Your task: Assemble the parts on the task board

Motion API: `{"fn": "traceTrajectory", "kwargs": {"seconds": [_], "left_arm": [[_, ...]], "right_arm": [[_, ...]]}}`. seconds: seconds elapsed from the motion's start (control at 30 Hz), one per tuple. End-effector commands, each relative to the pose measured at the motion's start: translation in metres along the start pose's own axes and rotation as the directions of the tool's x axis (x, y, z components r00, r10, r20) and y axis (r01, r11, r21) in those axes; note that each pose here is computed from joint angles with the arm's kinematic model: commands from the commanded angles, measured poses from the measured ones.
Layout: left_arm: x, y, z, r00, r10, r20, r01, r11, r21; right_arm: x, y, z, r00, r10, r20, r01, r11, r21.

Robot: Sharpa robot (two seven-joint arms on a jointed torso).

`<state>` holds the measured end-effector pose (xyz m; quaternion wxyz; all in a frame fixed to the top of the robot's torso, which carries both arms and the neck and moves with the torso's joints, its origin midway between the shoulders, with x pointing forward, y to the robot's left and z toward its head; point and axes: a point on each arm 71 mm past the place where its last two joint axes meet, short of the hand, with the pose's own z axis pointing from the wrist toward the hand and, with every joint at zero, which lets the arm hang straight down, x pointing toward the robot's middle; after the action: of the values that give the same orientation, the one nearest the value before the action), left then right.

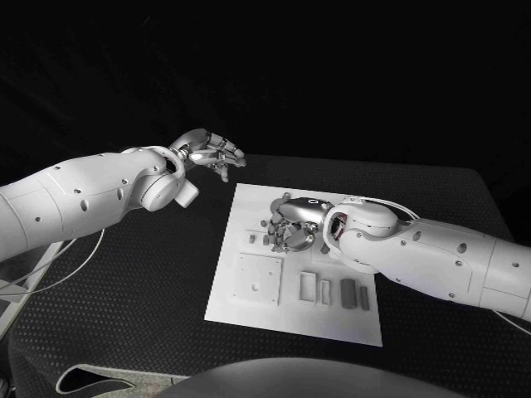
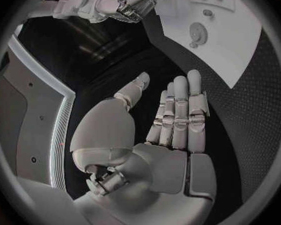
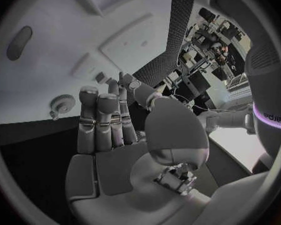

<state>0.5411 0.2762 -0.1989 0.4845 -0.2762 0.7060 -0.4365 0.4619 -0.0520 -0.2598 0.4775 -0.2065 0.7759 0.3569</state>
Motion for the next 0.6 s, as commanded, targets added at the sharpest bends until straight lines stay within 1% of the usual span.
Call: {"fn": "traceTrajectory", "kwargs": {"seconds": [0.03, 0.33, 0.6], "left_arm": [[0.0006, -0.0033, 0.0007, 1.0, -0.009, 0.003, 0.009, 1.0, 0.017], [0.0013, -0.0054, 0.0019, 1.0, -0.008, 0.004, 0.008, 1.0, 0.022], [0.0014, -0.0054, 0.002, 1.0, -0.008, 0.004, 0.008, 1.0, 0.022]], "right_arm": [[0.004, 0.004, 0.001, 0.999, -0.032, -0.025, 0.032, 0.999, -0.019], [0.018, 0.008, 0.004, 0.995, -0.085, -0.048, 0.083, 0.996, -0.029], [0.024, 0.009, 0.005, 0.993, -0.103, -0.061, 0.102, 0.994, -0.03]]}}
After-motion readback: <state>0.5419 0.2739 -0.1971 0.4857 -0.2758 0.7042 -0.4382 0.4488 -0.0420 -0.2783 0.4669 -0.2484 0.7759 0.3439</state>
